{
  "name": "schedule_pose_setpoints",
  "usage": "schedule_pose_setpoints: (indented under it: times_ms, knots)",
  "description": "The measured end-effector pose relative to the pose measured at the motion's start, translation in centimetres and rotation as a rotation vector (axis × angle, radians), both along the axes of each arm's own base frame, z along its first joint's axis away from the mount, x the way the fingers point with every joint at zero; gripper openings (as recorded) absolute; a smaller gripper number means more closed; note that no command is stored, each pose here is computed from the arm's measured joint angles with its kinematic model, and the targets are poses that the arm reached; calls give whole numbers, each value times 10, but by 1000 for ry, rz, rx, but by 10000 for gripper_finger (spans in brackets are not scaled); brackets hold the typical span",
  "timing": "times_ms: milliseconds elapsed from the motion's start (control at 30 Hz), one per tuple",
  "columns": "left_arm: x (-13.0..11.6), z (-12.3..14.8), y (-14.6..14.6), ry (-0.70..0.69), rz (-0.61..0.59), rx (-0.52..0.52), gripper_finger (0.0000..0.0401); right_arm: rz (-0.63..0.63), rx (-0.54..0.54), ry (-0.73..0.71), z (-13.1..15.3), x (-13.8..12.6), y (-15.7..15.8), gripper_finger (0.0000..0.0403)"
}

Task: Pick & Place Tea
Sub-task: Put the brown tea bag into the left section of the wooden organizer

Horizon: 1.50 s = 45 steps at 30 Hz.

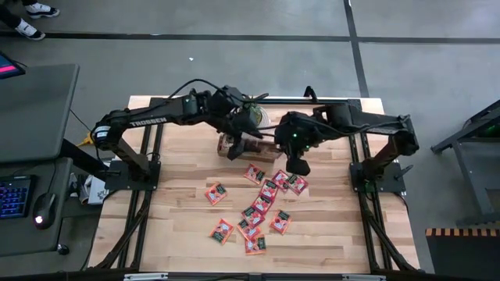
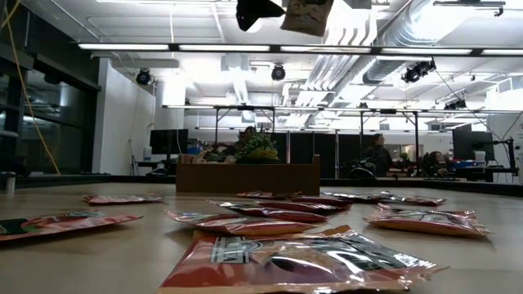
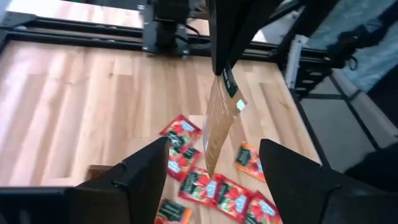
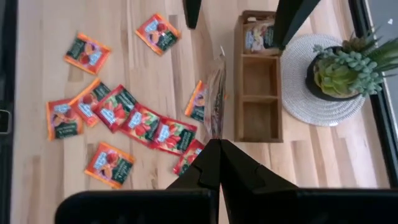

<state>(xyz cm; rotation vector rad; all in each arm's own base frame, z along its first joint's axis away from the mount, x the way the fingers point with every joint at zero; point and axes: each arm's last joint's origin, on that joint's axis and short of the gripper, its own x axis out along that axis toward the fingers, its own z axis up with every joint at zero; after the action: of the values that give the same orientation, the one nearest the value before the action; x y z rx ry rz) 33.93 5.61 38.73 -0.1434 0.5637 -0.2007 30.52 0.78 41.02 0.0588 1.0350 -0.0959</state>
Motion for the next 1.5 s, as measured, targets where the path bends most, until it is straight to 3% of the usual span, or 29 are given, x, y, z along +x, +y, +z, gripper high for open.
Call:
schedule_pose_setpoints:
  times_ms: [700, 1200, 1500]
  knots:
    - [11, 6, -2, -106, -3, -14, 253, 0, -19, -54, 3, 5, -7, 0]
    - [10, 5, -1, -92, 28, 1, 252, 7, -21, -77, 4, 6, -8, 0]
    - [10, 5, 0, -91, 35, 5, 186, 9, -23, -79, 4, 7, -8, 0]
